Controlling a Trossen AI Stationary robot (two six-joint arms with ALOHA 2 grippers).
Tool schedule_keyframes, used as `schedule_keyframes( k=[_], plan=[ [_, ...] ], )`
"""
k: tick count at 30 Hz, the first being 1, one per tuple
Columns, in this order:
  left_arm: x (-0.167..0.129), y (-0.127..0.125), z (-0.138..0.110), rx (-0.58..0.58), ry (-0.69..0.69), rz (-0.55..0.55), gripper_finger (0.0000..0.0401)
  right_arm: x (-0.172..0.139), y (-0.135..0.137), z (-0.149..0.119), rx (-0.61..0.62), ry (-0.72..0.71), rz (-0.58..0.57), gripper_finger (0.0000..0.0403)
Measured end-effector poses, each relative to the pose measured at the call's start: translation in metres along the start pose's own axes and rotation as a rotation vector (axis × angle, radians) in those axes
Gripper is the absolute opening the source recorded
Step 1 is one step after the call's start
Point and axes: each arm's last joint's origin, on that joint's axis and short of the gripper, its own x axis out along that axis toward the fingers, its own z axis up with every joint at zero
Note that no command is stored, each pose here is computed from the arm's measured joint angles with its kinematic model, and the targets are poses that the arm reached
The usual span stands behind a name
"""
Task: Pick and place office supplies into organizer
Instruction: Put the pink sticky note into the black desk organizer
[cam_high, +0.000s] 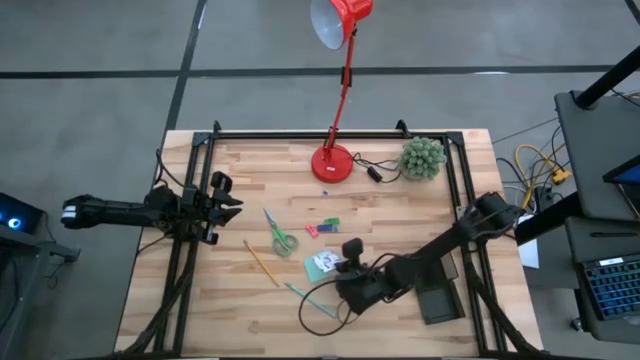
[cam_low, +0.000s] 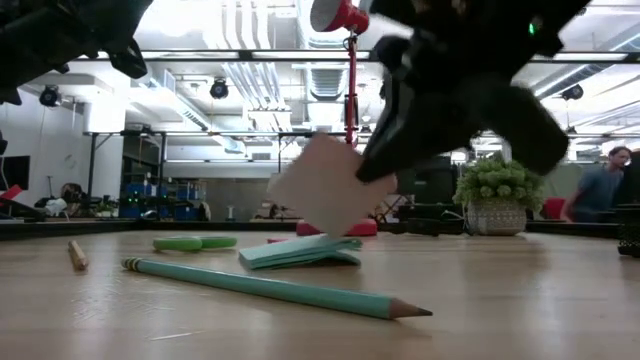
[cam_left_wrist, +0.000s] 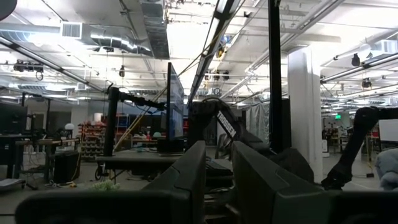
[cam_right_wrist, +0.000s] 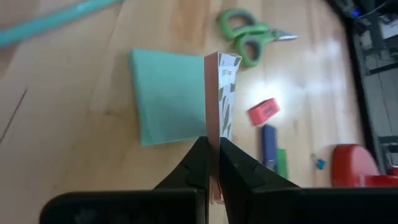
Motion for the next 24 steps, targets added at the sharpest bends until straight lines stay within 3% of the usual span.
schedule_keyframes(
  k=[14, 24],
  plan=[
    [0.000, 0.000, 0.000, 0.000, 0.000, 0.000, 0.0066, -0.040, -0.027, 0.012, 0.138, -0.079, -0.010, 0.0013],
    [0.000, 0.000, 0.000, 0.001, -0.002, 0.000, 0.0066, -0.081, -0.046, 0.015, 0.361, -0.145, 0.046, 0.0013]
  ],
)
